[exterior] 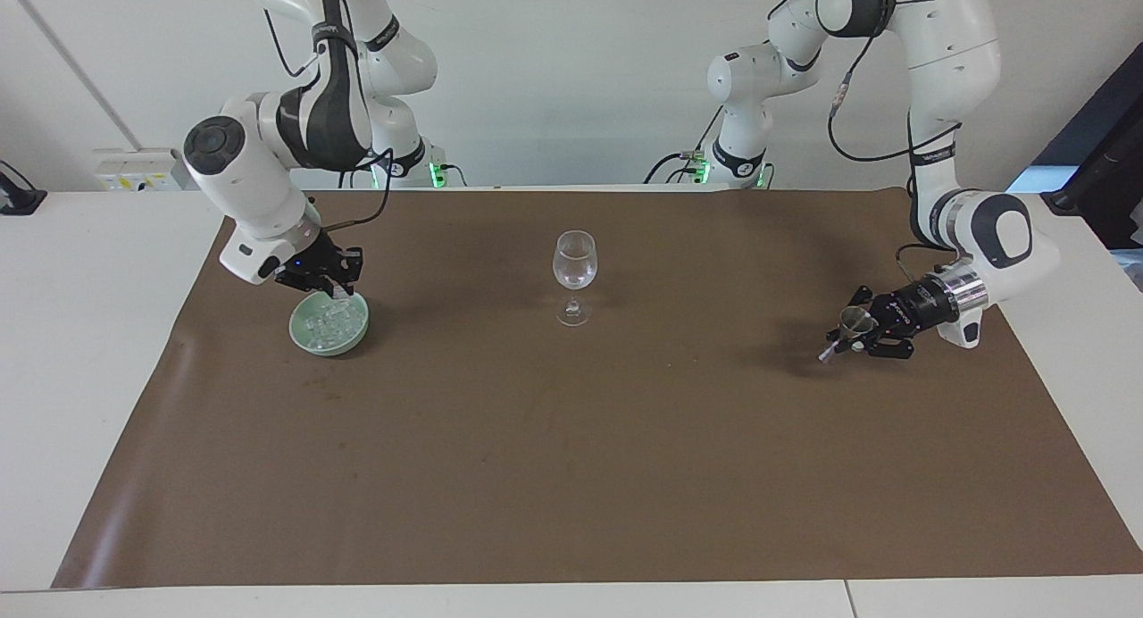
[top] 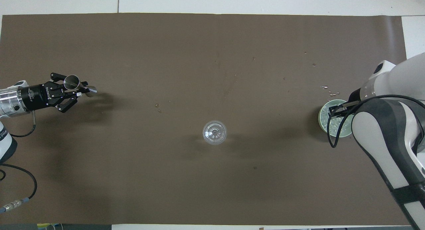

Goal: Pour wine and add ice with both arms

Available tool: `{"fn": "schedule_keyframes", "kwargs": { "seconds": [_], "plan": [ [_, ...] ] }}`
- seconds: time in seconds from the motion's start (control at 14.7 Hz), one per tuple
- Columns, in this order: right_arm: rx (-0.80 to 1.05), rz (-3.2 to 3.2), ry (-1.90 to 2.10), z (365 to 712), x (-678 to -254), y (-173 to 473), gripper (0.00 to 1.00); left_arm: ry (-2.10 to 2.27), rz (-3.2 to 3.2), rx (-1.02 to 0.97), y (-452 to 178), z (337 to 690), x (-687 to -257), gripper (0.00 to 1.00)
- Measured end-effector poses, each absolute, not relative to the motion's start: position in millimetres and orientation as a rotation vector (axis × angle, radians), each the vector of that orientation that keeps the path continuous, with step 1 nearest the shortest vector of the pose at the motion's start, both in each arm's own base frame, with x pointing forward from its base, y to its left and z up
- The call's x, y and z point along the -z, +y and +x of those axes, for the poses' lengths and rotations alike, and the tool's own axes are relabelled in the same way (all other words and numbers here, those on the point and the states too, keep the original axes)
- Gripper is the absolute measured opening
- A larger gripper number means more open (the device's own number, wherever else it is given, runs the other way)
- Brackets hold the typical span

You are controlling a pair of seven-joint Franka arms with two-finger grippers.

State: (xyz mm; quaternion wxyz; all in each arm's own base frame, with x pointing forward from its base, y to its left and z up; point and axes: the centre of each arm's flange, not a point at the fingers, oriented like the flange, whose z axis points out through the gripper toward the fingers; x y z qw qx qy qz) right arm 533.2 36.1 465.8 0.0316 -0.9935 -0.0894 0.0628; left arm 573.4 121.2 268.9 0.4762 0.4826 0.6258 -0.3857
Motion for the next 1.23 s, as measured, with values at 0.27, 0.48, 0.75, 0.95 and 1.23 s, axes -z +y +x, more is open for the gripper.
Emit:
{"fn": "schedule_keyframes", "kwargs": {
  "seconds": [0.27, 0.48, 0.75, 0.95, 1.23],
  "plan": [
    [-0.104, -3.084, -0.195, 530, -543, 144, 0.25, 1.538, 1.131, 0.957, 129, 573, -246, 0.21],
    [-0.015, -3.074, -0.091, 509, -575, 245, 0.25, 1.537, 1.129, 0.97, 125, 569, -240, 0.21],
    [0.093, -3.009, 0.008, 481, -574, 346, 0.25, 1.528, 1.143, 0.954, 123, 561, -229, 0.21],
    [0.063, -3.022, 0.021, 473, -530, 390, 0.25, 1.528, 1.144, 0.955, 122, 559, -227, 0.21],
    [0.008, -3.067, 0.029, 472, -488, 387, 0.25, 1.526, 1.145, 0.954, 122, 559, -227, 0.49]
  ]
}}
